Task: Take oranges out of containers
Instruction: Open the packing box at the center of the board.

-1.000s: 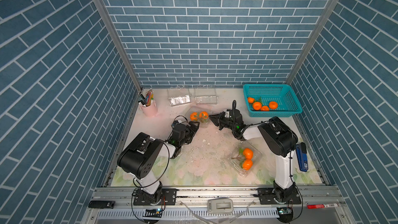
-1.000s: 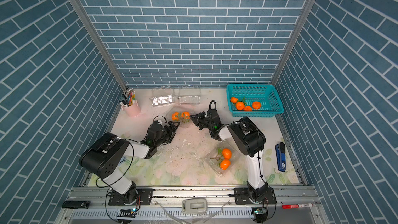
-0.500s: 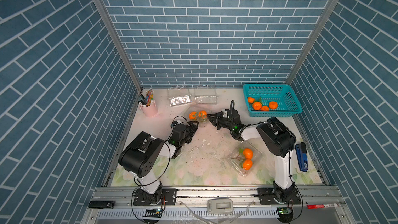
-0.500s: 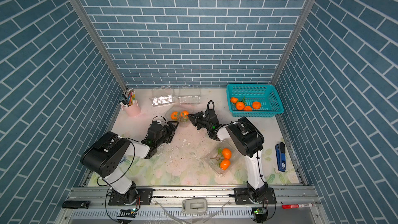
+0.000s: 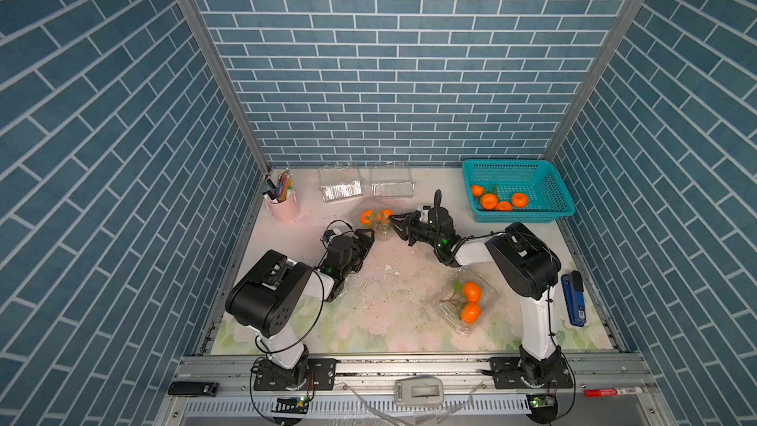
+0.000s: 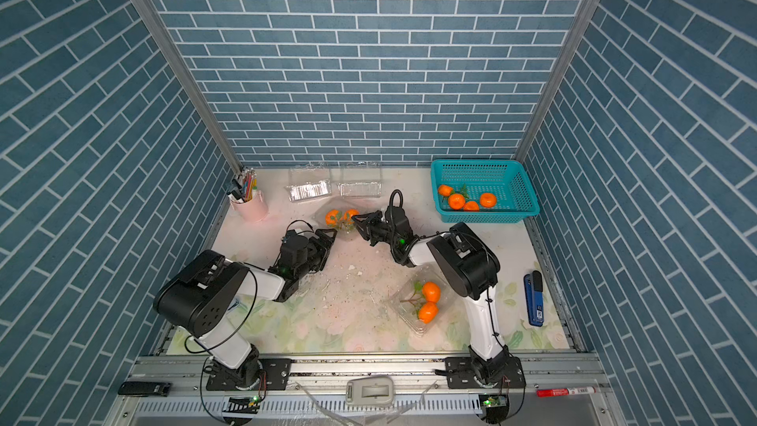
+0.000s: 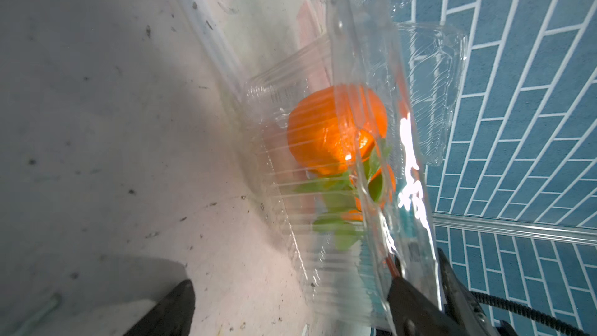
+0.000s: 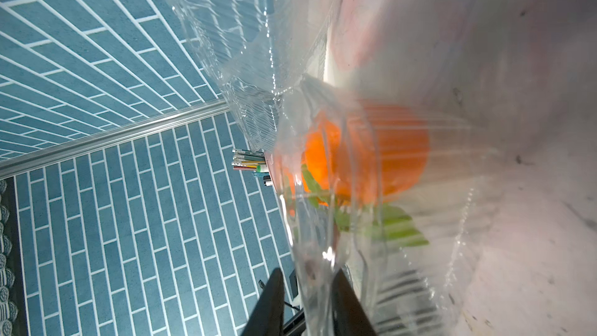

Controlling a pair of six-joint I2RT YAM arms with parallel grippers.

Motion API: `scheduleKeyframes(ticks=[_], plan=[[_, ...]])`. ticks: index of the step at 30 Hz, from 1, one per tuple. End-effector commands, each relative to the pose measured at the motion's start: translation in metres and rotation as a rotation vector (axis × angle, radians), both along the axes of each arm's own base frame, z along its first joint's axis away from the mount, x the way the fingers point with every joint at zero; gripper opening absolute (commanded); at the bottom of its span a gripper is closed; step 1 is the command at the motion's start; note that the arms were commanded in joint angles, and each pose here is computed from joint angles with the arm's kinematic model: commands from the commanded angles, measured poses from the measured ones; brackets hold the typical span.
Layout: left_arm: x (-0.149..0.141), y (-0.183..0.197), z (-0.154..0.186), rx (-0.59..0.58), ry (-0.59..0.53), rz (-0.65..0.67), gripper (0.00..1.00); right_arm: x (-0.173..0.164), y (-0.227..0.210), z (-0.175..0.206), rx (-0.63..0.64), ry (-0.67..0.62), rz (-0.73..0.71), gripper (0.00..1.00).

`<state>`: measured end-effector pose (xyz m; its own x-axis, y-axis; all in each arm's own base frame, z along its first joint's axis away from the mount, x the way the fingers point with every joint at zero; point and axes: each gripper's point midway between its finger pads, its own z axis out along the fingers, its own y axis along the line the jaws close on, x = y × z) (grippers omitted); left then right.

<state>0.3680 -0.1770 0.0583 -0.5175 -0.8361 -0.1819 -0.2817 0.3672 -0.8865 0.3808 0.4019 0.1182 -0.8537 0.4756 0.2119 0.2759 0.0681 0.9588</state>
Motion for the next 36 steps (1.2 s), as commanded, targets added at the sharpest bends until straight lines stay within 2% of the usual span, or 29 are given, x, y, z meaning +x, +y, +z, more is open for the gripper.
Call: scheduleKeyframes(ticks=[1,4,15,23,29,36], plan=[[-0.012,-0.02,-0.008,-0.001,0.019,-0.102,0.95,-0.033,0.038,0.022,0.081,-0.017,0.14,0.28],[-0.012,-0.02,-0.008,0.0,0.02,-0.104,0.95,-0.035,0.042,0.024,0.087,-0.021,0.149,0.32],[-0.016,-0.021,-0.009,0.003,0.023,-0.104,0.95,-0.037,0.041,0.024,0.106,-0.013,0.131,0.33],[-0.027,-0.007,-0.019,0.067,0.089,-0.083,0.93,-0.027,0.032,0.024,0.105,-0.022,0.111,0.32],[-0.034,0.019,-0.024,0.134,0.157,-0.063,0.93,-0.023,0.024,0.024,0.093,-0.021,0.1,0.25],[-0.025,0.056,0.006,0.186,0.141,-0.027,0.95,-0.021,0.014,0.021,0.082,-0.017,0.103,0.24]])
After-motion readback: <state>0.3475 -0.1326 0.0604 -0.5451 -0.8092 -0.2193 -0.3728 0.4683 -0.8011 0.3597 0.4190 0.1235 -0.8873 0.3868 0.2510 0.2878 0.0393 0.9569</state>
